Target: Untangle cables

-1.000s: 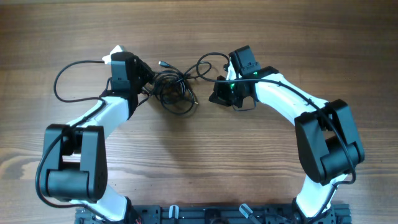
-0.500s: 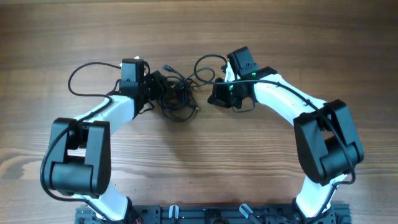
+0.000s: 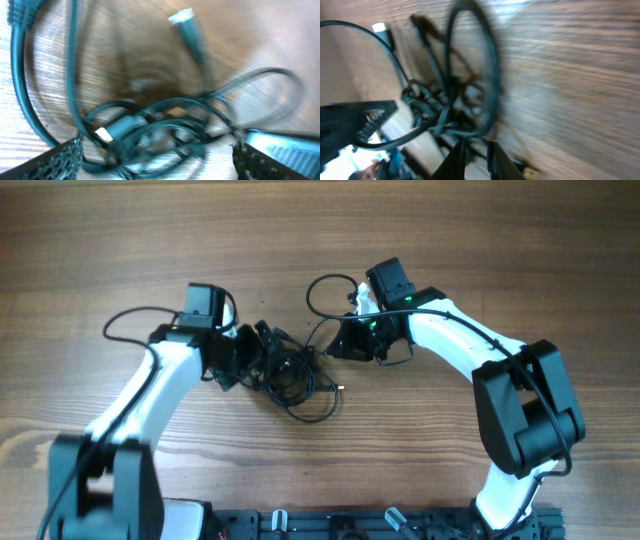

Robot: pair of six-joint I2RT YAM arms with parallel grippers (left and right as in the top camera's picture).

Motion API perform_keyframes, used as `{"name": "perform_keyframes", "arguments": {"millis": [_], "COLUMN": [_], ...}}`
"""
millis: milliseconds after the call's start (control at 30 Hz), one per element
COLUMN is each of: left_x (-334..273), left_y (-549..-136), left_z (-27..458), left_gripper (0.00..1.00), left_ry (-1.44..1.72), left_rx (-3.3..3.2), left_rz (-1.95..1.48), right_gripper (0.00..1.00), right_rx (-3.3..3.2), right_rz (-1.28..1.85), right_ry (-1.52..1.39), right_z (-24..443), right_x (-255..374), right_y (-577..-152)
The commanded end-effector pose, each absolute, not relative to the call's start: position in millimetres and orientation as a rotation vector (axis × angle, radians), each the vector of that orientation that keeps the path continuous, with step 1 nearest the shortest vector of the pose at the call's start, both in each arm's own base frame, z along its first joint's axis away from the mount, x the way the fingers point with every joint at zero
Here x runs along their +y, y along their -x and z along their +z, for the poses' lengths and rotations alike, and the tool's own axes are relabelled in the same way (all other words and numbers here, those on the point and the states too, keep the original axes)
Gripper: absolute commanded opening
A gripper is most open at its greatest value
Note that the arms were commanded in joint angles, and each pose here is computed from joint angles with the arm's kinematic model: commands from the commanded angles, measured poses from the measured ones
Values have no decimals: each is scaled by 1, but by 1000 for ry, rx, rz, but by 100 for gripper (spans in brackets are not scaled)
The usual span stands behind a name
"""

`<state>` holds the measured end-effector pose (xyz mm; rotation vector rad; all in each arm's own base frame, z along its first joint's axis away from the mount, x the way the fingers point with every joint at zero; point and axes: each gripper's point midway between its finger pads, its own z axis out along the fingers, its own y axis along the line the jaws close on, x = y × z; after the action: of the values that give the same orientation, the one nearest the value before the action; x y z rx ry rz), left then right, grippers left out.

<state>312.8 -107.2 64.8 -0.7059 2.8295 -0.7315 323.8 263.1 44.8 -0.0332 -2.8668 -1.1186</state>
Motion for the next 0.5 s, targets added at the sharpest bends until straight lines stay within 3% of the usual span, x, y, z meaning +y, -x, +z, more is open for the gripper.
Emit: {"name": "perform_keyframes", "arguments": {"millis": [0,67,133,233,267,367,467], "left_x": [-104,-101,-104,-116,-121,-135,-149], "left_y": [-335,-332,-324,-311,-308,-302,-306], "left_z": [137,146,141,128,124,111,92], "left_gripper": [99,99,86,34,22,4,4], "left_ry": [611,588,526,367,324,258,214], "left_rx": [2641,2634,2676,2771,2789,2849,2883], "left_rz": [-729,-696,-676,-642,-638,-631,-629], "right_gripper": [22,22,22,22,22,22,22], "right_rx": [-2782,-2769,-2769,-2818,-2839,-2879,-2951], "right_rz": [-1233,-1210,-1207,-1142,-1123,-1091,-1012], "right_ry": [-23,-10,-8,86,105,143,223], "right_z": [62,61,60,54,52,49,42], "right_x": [272,271,271,266,265,270,273], "right_y": [-314,-310,-309,-318,-321,-325,-332]}}
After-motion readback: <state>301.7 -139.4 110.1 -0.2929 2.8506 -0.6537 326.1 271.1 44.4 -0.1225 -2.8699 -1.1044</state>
